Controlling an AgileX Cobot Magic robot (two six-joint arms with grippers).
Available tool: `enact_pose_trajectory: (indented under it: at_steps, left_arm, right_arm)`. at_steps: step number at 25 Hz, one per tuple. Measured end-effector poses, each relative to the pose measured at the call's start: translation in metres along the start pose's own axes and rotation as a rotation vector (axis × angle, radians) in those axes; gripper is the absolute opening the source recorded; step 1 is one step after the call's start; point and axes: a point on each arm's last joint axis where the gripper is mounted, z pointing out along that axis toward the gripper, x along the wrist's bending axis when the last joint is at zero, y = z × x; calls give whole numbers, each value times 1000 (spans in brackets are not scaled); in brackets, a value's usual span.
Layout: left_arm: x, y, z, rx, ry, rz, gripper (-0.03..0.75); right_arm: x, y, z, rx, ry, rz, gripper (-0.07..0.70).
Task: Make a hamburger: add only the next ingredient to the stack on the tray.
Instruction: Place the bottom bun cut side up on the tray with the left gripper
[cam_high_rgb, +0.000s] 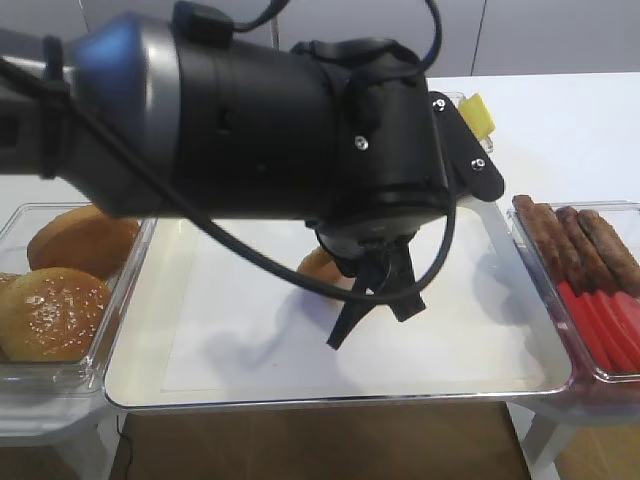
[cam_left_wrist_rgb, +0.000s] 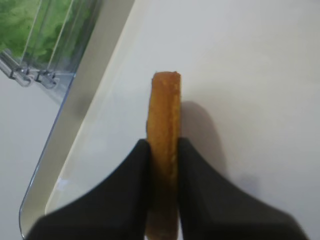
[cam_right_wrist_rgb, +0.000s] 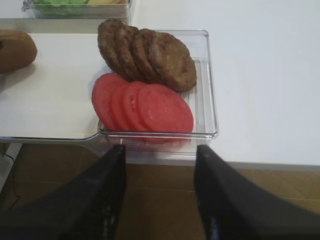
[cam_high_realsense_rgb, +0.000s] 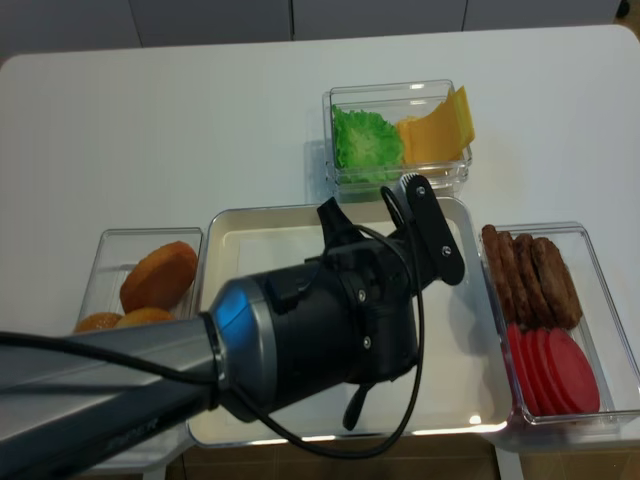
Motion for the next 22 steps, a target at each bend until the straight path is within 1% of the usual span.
enact_pose_trajectory:
  at_steps: [6,10,13,22]
  left_arm:
    - [-1,0,-1,-1,-3,1,108]
    - [-2,0,-1,2,-10,-5,134]
    - [-3,-1,-1,8,-23,-16,164]
    - [-4,-1,-1,14,-36,-28,290]
  right_arm:
    - [0,0,0,0,0,0,355]
    - [0,0,0,0,0,0,355]
    - [0,0,0,0,0,0,355]
    - [0,0,0,0,0,0,355]
